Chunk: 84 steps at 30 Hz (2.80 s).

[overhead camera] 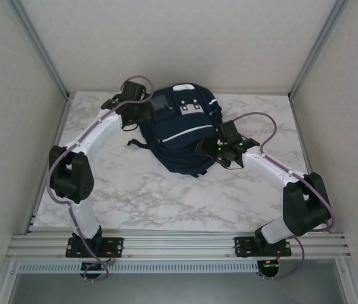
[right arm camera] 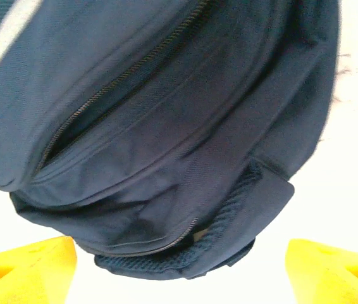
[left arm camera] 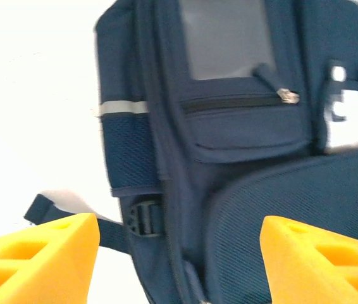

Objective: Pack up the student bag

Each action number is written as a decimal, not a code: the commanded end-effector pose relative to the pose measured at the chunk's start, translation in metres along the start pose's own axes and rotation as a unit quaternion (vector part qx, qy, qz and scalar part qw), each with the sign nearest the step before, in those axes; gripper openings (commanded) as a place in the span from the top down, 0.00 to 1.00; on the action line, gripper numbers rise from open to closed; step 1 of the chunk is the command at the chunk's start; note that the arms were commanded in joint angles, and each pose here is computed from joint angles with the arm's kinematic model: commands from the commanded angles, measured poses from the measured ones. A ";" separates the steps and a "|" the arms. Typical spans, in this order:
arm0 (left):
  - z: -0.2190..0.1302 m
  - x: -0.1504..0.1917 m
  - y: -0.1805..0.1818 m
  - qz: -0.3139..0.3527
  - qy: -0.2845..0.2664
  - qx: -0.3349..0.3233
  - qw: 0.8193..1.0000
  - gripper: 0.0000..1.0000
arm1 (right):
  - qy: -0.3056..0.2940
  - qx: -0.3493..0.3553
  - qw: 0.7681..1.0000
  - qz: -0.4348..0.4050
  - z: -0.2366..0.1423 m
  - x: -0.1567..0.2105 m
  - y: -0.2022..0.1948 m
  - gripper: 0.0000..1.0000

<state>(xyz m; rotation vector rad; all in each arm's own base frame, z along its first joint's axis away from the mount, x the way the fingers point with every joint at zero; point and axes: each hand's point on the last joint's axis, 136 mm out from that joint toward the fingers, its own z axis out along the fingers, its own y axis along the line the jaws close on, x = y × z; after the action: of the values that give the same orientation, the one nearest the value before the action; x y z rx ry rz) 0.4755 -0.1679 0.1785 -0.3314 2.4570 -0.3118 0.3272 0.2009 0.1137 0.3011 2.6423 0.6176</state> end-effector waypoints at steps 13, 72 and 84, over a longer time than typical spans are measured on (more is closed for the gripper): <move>0.114 0.028 -0.013 -0.023 0.055 0.054 0.997 0.46 | -0.028 0.039 0.998 0.039 0.040 -0.007 -0.030 0.09; 0.019 0.078 -0.057 0.079 0.006 0.242 0.967 0.76 | -0.058 -0.029 0.998 -0.022 -0.001 -0.102 0.003 0.17; 0.047 0.104 -0.067 0.118 0.057 0.274 0.953 0.52 | -0.027 -0.044 0.999 -0.004 0.047 -0.104 -0.016 0.04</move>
<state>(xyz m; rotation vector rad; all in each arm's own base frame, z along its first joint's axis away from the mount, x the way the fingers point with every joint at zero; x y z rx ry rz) 0.4320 -0.2542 0.0954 0.1266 2.4056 -0.8452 0.4354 0.1648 0.1168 0.2989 2.5484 0.6428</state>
